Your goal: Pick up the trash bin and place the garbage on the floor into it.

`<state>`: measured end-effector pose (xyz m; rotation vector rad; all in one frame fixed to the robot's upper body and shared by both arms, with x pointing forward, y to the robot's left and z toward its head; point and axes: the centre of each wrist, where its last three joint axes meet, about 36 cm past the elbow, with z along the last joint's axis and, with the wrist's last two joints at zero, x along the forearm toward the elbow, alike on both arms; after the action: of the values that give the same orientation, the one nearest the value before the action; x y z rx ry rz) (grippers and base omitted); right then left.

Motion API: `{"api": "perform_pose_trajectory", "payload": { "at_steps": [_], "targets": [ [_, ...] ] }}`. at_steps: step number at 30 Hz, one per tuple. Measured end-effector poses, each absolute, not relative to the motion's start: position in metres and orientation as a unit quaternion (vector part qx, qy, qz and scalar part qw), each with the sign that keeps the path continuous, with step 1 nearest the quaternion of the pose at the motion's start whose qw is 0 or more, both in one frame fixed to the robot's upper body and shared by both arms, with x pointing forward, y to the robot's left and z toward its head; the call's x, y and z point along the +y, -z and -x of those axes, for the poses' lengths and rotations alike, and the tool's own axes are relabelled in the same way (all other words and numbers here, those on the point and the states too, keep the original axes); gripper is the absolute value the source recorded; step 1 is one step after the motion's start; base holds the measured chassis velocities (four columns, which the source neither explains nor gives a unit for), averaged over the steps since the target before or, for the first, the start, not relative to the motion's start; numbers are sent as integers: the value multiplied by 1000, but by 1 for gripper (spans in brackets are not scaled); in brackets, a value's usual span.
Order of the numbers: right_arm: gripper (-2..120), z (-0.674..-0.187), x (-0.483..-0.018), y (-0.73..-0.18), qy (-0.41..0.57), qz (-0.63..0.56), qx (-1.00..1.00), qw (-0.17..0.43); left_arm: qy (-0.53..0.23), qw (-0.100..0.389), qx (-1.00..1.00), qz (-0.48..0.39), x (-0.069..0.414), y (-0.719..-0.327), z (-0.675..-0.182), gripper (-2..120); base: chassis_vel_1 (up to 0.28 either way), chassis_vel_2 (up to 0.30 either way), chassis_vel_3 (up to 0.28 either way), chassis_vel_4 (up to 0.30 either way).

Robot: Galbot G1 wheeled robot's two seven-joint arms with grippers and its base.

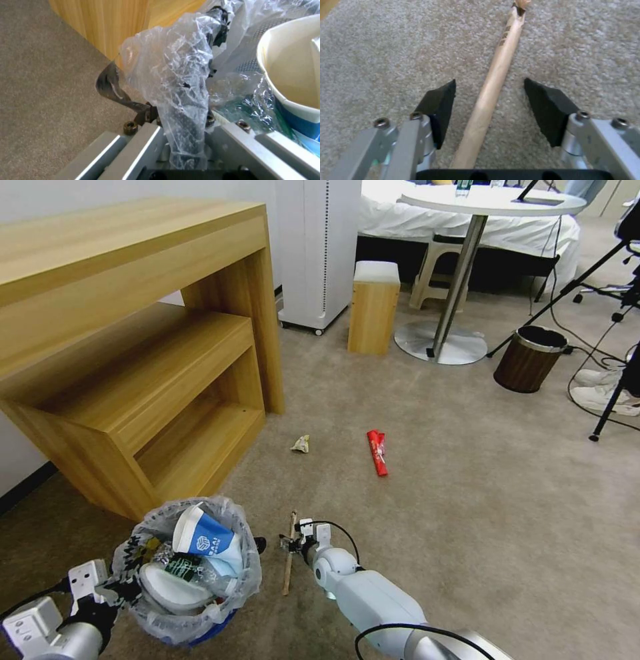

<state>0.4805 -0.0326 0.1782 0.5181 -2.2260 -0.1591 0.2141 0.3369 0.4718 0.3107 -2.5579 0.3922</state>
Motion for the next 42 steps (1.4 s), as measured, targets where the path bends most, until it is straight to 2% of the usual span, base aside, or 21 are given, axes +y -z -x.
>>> {"api": "perform_pose_trajectory", "payload": {
  "at_steps": [2, 4, 5, 9, 12, 22, 26, 31, 36, 42],
  "targets": [
    [58, -480, -33, -178, 62, -205, -885, 413, -145, 264, -947, -115, 337, -472, -214, 1, 0, 0, 0, 0],
    [46, -479, -37, -176, 57, -203, -886, 414, -144, 263, -947, -114, 337, -472, -215, 1, 0, 0, 0, 0],
    [46, -479, -37, -176, 57, -203, -886, 414, -144, 263, -947, -114, 337, -472, -215, 1, 0, 0, 0, 0],
    [30, -475, -43, -171, 46, -195, -888, 414, -145, 262, -947, -113, 338, -472, -216, 1, 0, 0, 0, 0],
    [24, -473, -50, -169, 39, -191, -888, 416, -145, 261, -948, -114, 338, -471, -216, 1, 0, 0, 0, 0],
    [20, -464, -67, -166, 21, -189, -890, 414, -149, 260, -947, -114, 337, -469, -218, 1, 0, 0, 0, 0],
    [11, -461, -76, -166, 20, -189, -893, 409, -148, 260, -947, -114, 338, -470, -217, 1, 0, 0, 0, 0],
    [0, -447, -101, -177, 35, -199, -901, 385, -146, 260, -947, -117, 341, -469, -219, 1, 0, 0, 0, 0],
    [0, -443, -118, -193, 46, -208, -906, 365, -149, 261, -947, -118, 342, -465, -222, 1, 0, 0, 0, 0],
    [0, -447, -140, -219, 64, -238, -919, 307, -150, 267, -944, -122, 340, -456, -223, 1, 0, 0, 0, 0]
  ]
}}
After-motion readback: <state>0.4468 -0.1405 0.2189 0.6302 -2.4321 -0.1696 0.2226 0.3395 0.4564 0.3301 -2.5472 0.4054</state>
